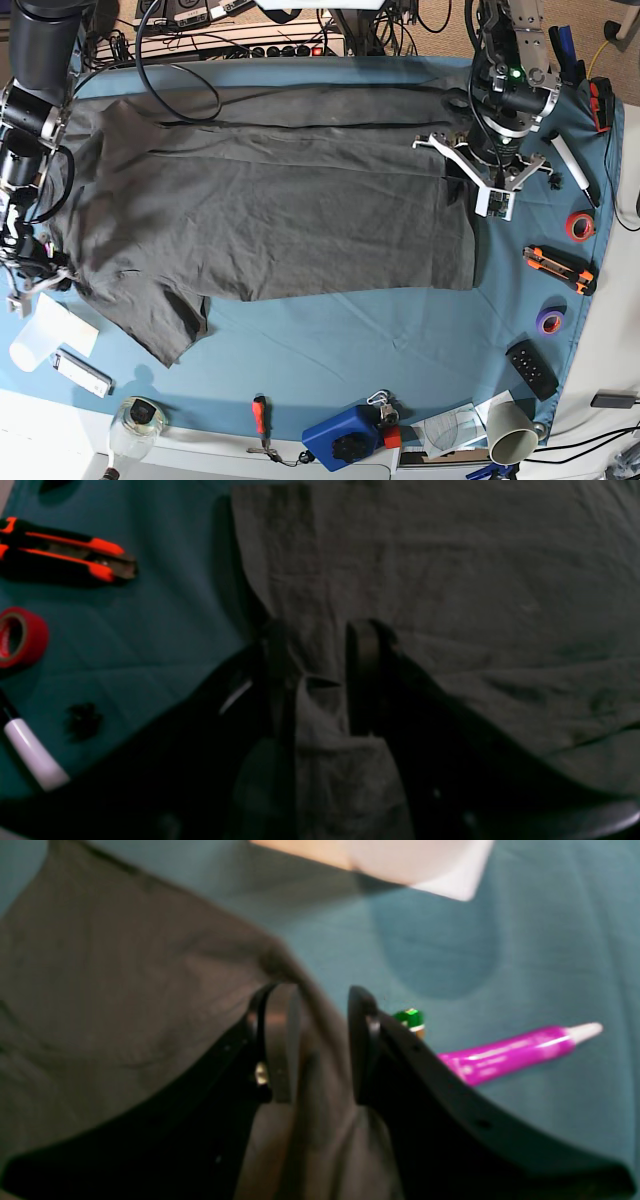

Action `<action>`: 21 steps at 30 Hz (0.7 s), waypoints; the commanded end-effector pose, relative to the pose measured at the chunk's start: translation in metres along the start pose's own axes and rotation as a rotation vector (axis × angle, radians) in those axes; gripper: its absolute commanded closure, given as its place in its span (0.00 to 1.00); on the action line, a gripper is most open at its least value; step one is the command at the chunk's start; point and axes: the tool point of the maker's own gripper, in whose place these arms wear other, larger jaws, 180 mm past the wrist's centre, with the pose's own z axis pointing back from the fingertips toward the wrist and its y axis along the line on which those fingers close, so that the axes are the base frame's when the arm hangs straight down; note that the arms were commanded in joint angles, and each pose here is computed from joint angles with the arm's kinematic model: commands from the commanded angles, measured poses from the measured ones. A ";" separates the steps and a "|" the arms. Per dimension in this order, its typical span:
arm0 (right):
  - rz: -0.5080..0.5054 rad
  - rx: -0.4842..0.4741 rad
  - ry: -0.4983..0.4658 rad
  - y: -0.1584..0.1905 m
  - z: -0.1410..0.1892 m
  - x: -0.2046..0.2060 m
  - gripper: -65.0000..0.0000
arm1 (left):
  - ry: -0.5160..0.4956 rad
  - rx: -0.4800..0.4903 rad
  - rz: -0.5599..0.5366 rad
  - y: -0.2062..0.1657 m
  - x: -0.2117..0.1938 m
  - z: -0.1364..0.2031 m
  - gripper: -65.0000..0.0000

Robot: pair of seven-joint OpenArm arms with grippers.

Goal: Fold the T-shirt properly
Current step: 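Move the right gripper to the shirt hem corner and grasp it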

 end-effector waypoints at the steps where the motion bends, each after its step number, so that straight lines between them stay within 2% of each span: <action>1: 0.000 -0.028 -0.058 -0.007 0.005 0.022 0.73 | -0.041 -0.001 -0.005 0.000 0.010 0.003 0.69; 8: -0.082 -0.048 0.038 -0.014 -0.012 -0.029 0.73 | -0.038 -0.001 -0.005 0.000 0.010 0.003 0.69; 13: -0.101 -0.048 0.101 -0.016 -0.014 -0.056 0.74 | -0.039 -0.001 -0.004 0.000 0.010 0.003 0.69; 14: -0.104 -0.039 0.123 -0.014 -0.014 -0.064 0.75 | -0.039 -0.001 -0.005 0.000 0.010 0.003 0.69; 19: -0.129 0.034 0.219 -0.005 -0.011 -0.097 0.99 | -0.038 -0.001 -0.004 0.000 0.010 0.003 0.69; 21: -0.129 0.030 0.232 -0.008 -0.008 -0.104 1.00 | -0.038 0.000 -0.004 0.000 0.010 0.003 0.69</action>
